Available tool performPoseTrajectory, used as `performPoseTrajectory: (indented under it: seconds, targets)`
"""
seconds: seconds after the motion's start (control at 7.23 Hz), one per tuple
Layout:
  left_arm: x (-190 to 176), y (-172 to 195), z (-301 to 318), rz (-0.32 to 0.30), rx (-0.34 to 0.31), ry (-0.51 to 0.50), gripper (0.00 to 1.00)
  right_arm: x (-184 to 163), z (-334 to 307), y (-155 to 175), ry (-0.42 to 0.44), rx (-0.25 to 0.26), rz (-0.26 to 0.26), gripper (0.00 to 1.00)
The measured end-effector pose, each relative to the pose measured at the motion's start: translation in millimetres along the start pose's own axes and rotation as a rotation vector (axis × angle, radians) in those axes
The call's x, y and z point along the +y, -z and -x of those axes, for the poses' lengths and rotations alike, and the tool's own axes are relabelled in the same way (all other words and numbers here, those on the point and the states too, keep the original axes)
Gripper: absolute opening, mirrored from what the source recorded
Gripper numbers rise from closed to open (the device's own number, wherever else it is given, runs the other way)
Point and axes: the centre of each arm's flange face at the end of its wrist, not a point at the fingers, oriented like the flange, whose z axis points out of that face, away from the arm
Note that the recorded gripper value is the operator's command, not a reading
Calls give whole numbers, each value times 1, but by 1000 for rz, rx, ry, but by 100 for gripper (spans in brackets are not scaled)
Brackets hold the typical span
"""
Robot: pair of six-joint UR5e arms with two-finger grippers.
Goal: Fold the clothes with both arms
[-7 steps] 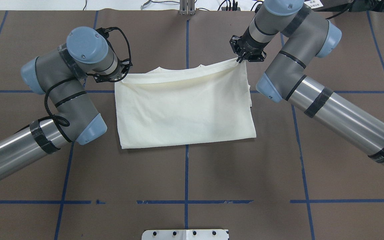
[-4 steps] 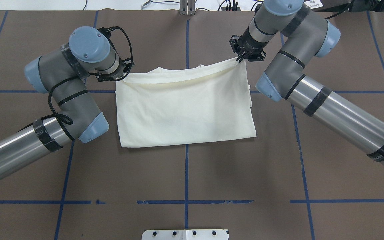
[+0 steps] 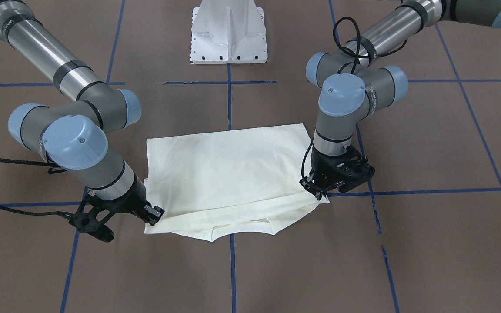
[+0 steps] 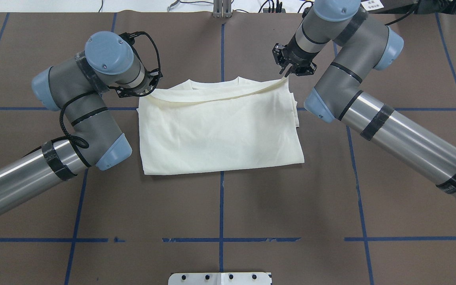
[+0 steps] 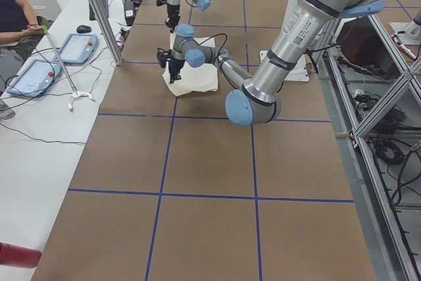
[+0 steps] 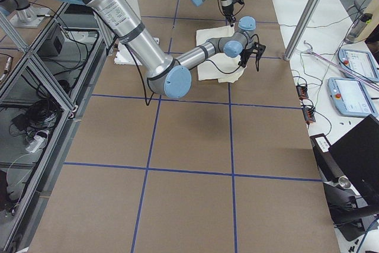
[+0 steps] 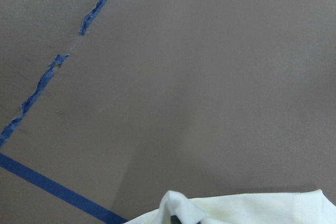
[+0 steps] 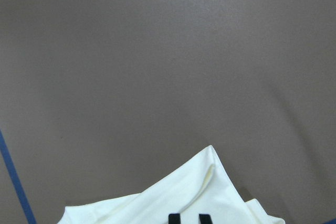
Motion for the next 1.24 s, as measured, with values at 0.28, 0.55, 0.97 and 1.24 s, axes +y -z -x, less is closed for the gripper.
performPoseTrajectory:
  seconds: [0.28,0.55,0.97,1.24]
  targets:
    - [-1,-1,1,-1,-3,-3,100,1,-2,-1,0,1,1,100]
    - [-2,3,1,-1,-4,-3,100,15,-7,3,17,-26,11,100]
    - [1,23,0,-3,24,-6,100,106,-70,-2,71,-45,31,100]
    - [1,28,-1,-4,34,-6,100,148,-117,-14,90,-11,40,97]
